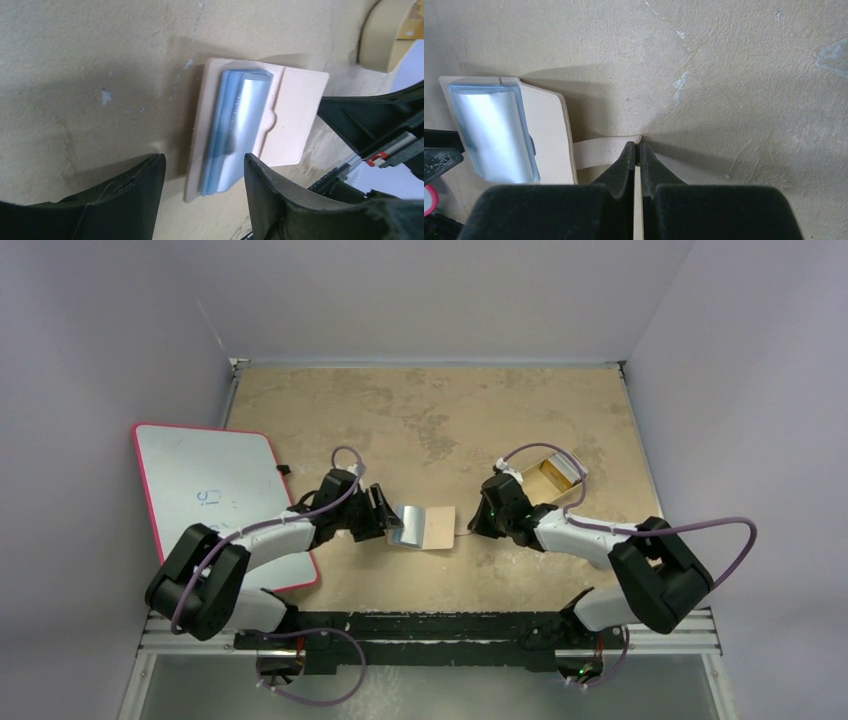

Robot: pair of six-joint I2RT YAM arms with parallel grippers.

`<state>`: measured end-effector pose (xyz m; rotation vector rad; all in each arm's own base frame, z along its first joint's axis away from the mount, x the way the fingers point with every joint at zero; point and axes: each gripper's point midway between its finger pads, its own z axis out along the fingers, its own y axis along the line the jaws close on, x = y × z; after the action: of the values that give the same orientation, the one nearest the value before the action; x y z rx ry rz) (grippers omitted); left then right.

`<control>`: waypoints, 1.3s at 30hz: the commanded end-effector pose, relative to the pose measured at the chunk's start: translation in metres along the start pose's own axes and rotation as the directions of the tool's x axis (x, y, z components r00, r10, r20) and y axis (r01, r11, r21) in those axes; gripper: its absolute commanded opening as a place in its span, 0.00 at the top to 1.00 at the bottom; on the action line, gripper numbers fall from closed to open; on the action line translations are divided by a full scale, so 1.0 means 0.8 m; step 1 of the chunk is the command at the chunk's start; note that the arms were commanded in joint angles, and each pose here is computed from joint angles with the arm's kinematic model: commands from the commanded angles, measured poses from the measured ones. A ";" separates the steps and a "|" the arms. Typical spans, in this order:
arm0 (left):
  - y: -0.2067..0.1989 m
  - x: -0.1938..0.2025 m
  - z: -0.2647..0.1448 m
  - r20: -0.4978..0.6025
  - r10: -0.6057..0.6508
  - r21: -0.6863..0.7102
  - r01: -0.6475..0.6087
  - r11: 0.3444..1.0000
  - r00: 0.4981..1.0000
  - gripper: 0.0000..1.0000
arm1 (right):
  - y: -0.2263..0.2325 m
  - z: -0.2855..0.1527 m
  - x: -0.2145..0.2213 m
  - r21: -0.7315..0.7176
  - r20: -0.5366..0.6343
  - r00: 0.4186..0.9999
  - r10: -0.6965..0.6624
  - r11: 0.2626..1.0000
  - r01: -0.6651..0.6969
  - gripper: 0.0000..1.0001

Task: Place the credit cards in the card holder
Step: Open the card holder at the center of the board.

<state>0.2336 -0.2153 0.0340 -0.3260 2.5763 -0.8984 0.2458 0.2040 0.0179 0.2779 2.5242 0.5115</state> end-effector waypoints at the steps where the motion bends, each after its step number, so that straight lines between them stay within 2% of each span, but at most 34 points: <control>1: -0.049 -0.018 -0.004 0.064 -0.006 0.189 -0.007 0.982 0.998 0.44 | 0.005 0.001 -0.012 -0.006 0.032 0.999 0.006 1.000 -0.006 1.00; 8: -0.060 -0.019 0.001 0.052 0.009 0.236 -0.021 0.971 0.999 0.63 | 0.008 -0.001 -0.013 -0.015 0.036 0.999 0.013 1.000 -0.012 1.00; 13: -0.072 -0.022 0.000 0.058 0.002 0.279 -0.018 0.960 0.998 0.73 | 0.008 -0.003 -0.013 -0.014 0.033 0.999 0.011 1.000 -0.010 1.00; 16: -0.077 -0.021 0.000 0.044 -0.002 0.300 -0.011 0.954 0.999 0.86 | 0.013 -0.006 -0.015 -0.028 0.031 1.000 0.000 1.000 0.001 1.00; 17: -0.078 -0.020 -0.001 0.041 -0.002 0.305 -0.011 0.952 0.999 0.92 | 0.017 -0.008 -0.016 -0.042 0.028 1.000 -0.007 0.999 0.008 0.99; 19: -0.080 -0.020 -0.004 0.040 -0.006 0.307 -0.007 0.952 0.999 1.00 | 0.025 -0.018 -0.022 -0.057 0.027 1.000 -0.013 0.998 0.014 0.89; 23: -0.091 -0.023 -0.016 0.046 0.001 0.320 -0.016 0.947 0.999 1.00 | 0.045 -0.055 -0.058 -0.075 0.103 0.995 -0.013 0.997 0.021 0.68; 25: -0.094 -0.024 -0.021 0.061 0.015 0.307 -0.033 0.951 0.998 1.00 | 0.064 -0.075 -0.068 -0.133 0.117 0.993 -0.007 0.991 0.023 0.60; 31: -0.089 -0.023 -0.025 0.118 0.082 0.200 -0.105 0.974 0.990 1.00 | 0.129 -0.090 -0.063 -0.300 0.111 0.994 0.011 0.954 0.023 0.45; 36: -0.098 -0.015 -0.029 0.144 0.089 0.208 -0.118 0.971 0.986 1.00 | 0.166 -0.066 -0.045 -0.343 0.045 0.999 -0.017 0.939 0.032 0.31; 39: -0.101 -0.013 -0.029 0.145 0.098 0.208 -0.127 0.970 0.985 1.00 | 0.173 -0.056 -0.042 -0.339 0.031 0.999 -0.027 0.940 0.036 0.29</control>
<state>0.2288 -0.2557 0.0842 -0.1932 2.4062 -1.0688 0.2514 0.2833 0.1051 0.1198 2.4091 0.8177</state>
